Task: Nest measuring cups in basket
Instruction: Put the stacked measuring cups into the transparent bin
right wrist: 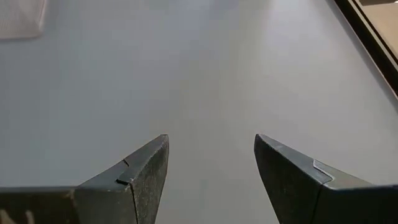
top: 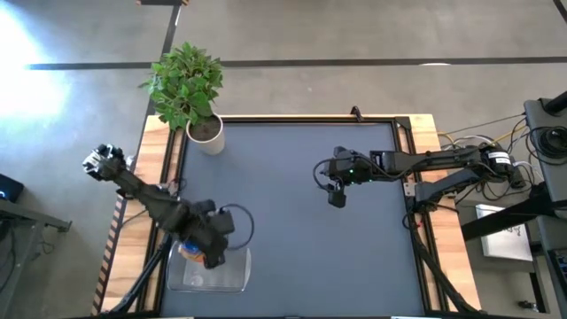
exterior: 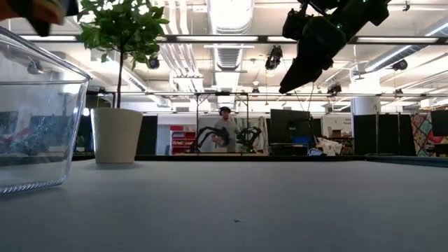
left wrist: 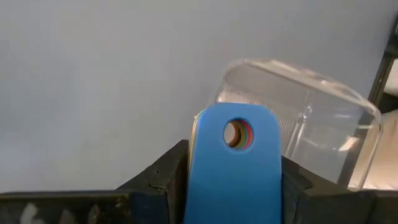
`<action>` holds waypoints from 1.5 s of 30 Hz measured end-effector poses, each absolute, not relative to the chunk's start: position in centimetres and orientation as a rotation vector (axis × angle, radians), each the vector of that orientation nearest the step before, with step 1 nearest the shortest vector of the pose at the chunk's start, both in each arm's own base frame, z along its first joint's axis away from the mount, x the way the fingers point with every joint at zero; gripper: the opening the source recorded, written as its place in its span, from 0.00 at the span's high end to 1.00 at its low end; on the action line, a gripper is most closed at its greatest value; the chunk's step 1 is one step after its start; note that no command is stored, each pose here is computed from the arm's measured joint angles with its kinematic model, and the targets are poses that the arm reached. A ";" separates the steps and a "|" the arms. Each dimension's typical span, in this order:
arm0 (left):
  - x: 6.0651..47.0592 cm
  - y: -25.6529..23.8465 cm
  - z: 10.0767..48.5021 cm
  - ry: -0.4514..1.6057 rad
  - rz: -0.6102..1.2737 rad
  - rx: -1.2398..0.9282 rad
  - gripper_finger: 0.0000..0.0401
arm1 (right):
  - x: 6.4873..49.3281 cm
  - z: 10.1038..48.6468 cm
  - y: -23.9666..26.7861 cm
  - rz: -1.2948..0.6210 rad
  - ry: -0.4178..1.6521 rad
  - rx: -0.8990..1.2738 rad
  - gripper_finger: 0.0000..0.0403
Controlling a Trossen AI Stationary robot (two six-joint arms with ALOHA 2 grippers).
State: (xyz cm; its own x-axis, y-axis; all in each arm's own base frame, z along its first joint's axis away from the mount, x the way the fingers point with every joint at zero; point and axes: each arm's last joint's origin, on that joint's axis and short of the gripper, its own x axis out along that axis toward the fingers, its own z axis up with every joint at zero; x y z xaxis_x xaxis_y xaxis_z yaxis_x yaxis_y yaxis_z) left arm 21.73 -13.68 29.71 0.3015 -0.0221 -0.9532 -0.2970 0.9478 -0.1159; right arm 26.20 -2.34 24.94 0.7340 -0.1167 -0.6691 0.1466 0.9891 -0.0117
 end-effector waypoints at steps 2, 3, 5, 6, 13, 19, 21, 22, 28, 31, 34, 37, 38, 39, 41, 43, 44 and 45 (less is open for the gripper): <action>21.5 -14.8 29.2 1.263 0.198 -0.280 0.68 | 26.2 24.9 -2.3 -0.145 0.733 0.043 0.44; 21.4 -15.4 28.9 1.267 0.206 -0.273 0.68 | 26.2 24.9 -2.3 -0.145 0.733 0.043 0.44; 21.4 -16.4 28.1 1.284 0.215 -0.265 0.68 | 26.2 24.9 -2.3 -0.148 0.733 0.049 0.44; 21.5 -16.9 27.7 1.292 0.215 -0.255 0.68 | 26.2 24.9 -2.3 -0.149 0.733 0.053 0.44; 22.4 -19.5 24.1 1.366 0.204 -0.126 0.68 | 26.2 24.9 -2.3 -0.152 0.732 0.062 0.44; 23.3 -20.8 22.6 1.331 0.108 -0.101 0.68 | 26.2 24.9 -2.3 -0.154 0.733 0.068 0.44; 23.0 -20.6 21.9 1.330 0.095 -0.108 0.68 | 26.2 24.9 -2.3 -0.153 0.733 0.069 0.44; 22.7 -20.4 21.5 1.336 0.101 -0.114 0.68 | 26.2 24.9 -2.3 -0.152 0.732 0.072 0.44; 21.7 -19.7 19.4 1.365 0.128 -0.170 0.68 | 26.2 24.9 -1.9 -0.143 0.732 0.081 0.44; 21.5 -19.5 18.9 1.370 0.147 -0.183 0.69 | 26.2 24.9 -1.8 -0.142 0.732 0.083 0.44; 21.4 -19.4 18.8 1.373 0.169 -0.200 0.69 | 26.2 24.9 -1.8 -0.146 0.732 0.090 0.44; 21.5 -19.5 18.9 1.368 0.175 -0.215 0.58 | 26.2 24.9 -1.8 -0.147 0.731 0.093 0.44; 21.5 -19.5 19.0 1.364 0.172 -0.219 0.51 | 26.2 24.9 -1.8 -0.147 0.732 0.092 0.44; 21.6 -19.6 19.1 1.359 0.168 -0.224 0.44 | 26.2 24.9 -1.8 -0.147 0.731 0.093 0.44; 21.7 -19.7 19.3 1.355 0.164 -0.228 0.32 | 26.2 24.9 -1.8 -0.147 0.731 0.093 0.44; 21.9 -19.8 19.6 1.347 0.157 -0.236 0.24 | 26.2 24.9 -1.8 -0.147 0.731 0.093 0.44; 21.9 -19.9 19.9 1.346 0.156 -0.236 0.21 | 26.2 24.9 -1.8 -0.147 0.731 0.092 0.44; 22.0 -19.9 20.1 1.347 0.153 -0.230 0.20 | 26.2 24.9 -1.8 -0.147 0.731 0.093 0.44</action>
